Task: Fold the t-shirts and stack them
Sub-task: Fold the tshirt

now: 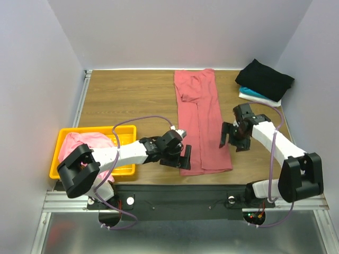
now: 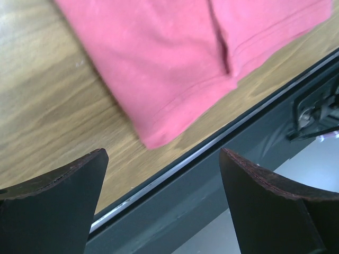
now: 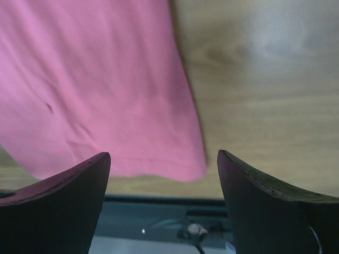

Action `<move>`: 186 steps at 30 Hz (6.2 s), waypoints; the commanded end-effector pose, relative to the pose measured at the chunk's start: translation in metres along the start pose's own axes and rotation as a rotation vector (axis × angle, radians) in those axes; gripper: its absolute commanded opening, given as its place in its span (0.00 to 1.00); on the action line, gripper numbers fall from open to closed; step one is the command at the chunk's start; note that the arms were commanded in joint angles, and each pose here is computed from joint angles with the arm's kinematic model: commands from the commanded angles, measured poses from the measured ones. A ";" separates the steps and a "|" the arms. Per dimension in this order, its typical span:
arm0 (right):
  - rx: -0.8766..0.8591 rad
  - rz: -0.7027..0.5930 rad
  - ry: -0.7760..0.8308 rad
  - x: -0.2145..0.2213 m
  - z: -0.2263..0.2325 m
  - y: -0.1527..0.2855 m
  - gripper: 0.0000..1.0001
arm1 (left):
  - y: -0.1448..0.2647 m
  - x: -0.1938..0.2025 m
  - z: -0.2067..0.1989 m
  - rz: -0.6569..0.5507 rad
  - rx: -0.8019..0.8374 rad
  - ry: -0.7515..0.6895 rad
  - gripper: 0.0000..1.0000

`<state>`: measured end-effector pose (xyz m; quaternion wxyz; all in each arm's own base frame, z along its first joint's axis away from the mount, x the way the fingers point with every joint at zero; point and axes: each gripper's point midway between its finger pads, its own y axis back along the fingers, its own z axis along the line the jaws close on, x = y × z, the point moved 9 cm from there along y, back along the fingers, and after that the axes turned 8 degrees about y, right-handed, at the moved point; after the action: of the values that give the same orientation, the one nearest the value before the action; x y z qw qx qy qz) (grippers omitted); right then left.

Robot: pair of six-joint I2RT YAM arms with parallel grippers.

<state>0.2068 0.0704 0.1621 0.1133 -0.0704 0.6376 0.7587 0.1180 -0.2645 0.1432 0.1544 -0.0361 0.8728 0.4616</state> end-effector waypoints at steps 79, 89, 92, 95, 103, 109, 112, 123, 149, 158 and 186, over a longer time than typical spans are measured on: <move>0.100 0.225 -0.229 0.060 -0.015 -0.043 0.08 | -0.052 0.033 0.010 0.197 -0.263 0.091 0.38; 0.042 0.181 -0.213 0.048 -0.008 -0.034 0.02 | -0.070 0.032 0.014 0.222 -0.288 0.047 0.02; 0.030 0.186 -0.207 0.044 -0.006 -0.027 0.00 | -0.065 0.027 0.010 0.211 -0.304 0.028 0.00; 0.039 0.172 -0.194 0.040 -0.005 -0.018 0.00 | -0.053 0.022 0.003 0.205 -0.289 0.012 0.00; 0.008 0.125 -0.180 0.017 0.005 0.003 0.00 | -0.031 -0.004 -0.010 0.159 -0.225 0.031 0.00; -0.006 0.107 -0.169 -0.006 0.011 0.000 0.00 | -0.025 -0.040 -0.011 0.099 -0.204 0.052 0.00; -0.009 0.087 -0.156 -0.021 0.014 -0.002 0.00 | -0.019 -0.060 -0.011 0.059 -0.180 0.076 0.00; 0.000 0.010 -0.136 -0.079 0.026 -0.015 0.00 | -0.017 -0.110 -0.010 0.034 -0.110 0.117 0.00; 0.048 -0.140 -0.104 -0.212 0.035 -0.060 0.01 | -0.030 -0.257 0.035 -0.062 -0.128 0.193 0.00; 0.045 -0.160 -0.118 -0.236 0.031 -0.065 0.00 | -0.035 -0.279 0.046 -0.069 -0.116 0.203 0.00; 0.011 -0.352 -0.105 -0.290 0.031 -0.029 0.70 | 0.010 -0.352 0.032 -0.393 -0.083 0.169 0.88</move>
<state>0.4807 0.0871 0.1619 0.2231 -0.0797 0.6321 0.7377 0.4375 -0.2648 0.1699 0.0806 -0.1605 0.8515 0.4927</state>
